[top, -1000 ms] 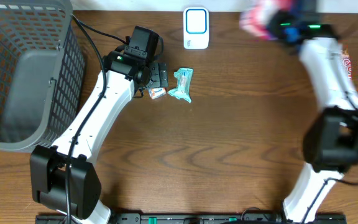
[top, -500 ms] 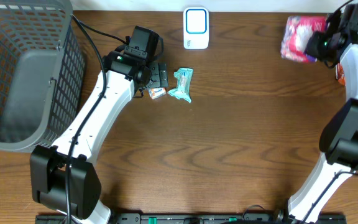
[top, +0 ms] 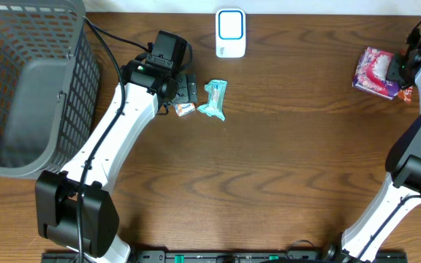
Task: Scan the item barcode
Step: 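Carry the purple pack right and release it near the chocolate bar, then reach the right gripper to the green wipes pack and grasp it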
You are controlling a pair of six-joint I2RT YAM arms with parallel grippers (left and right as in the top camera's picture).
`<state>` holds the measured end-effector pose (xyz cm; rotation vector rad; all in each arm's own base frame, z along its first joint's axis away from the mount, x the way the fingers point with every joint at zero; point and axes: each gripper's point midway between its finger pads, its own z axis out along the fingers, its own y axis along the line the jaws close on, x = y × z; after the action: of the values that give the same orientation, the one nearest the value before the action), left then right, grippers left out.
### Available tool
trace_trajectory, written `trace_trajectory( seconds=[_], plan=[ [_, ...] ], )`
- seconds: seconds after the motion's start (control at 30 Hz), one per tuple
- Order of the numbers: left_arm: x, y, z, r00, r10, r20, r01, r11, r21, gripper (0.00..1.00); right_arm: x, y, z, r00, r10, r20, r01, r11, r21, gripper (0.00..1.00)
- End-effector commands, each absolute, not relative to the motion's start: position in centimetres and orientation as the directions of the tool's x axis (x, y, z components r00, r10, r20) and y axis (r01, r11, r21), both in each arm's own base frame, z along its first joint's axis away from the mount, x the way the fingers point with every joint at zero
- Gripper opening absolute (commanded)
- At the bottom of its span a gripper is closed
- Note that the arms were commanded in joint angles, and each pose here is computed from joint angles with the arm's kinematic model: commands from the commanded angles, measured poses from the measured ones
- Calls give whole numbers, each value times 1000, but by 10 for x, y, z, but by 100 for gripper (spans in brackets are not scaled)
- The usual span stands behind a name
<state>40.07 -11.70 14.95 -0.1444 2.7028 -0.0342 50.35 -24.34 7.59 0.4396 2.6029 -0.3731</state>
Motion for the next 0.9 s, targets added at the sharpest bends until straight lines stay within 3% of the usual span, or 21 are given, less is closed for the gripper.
trace_trajectory(
  seconds=[0.0, 0.1, 0.23, 0.4, 0.47, 0.53, 0.6, 0.7, 0.87],
  plan=[
    [405, -115, 153, -896, -116, -429, -109, 993, -41, 98, 508, -241, 98, -826, 228, -516, 384, 897, -217, 67],
    [405, -115, 153, -896, -116, -429, -109, 993, -41, 98, 520, -208, 126, -802, 232, -551, 342, 934, -105, 67],
    [405, -115, 153, -896, -116, -429, -109, 993, -41, 98, 537, -113, 168, -778, 238, -581, 131, 967, 220, 68],
    [405, -115, 153, -896, -116, -429, -109, 993, -41, 98, 530, 19, 193, -841, 234, -488, -123, 796, 593, 67],
    [405, -115, 153, -896, -116, -429, -109, 993, -41, 98, 522, 57, 185, -876, 181, -447, -161, 764, 624, 80],
    [405, -115, 153, -896, -116, -429, -109, 993, -41, 98, 514, 94, 170, -902, 115, -416, -190, 760, 622, 52],
    [405, -115, 153, -896, -116, -429, -109, 993, -41, 98, 506, 126, 153, -917, 54, -395, -214, 768, 604, 45],
    [405, -115, 153, -896, -116, -429, -109, 993, -41, 98, 493, 170, 128, -935, -15, -354, -231, 783, 578, 53],
    [405, -115, 153, -896, -116, -429, -109, 993, -41, 98, 479, 224, 95, -954, -14, -301, -173, 843, 509, 54]
  ],
)
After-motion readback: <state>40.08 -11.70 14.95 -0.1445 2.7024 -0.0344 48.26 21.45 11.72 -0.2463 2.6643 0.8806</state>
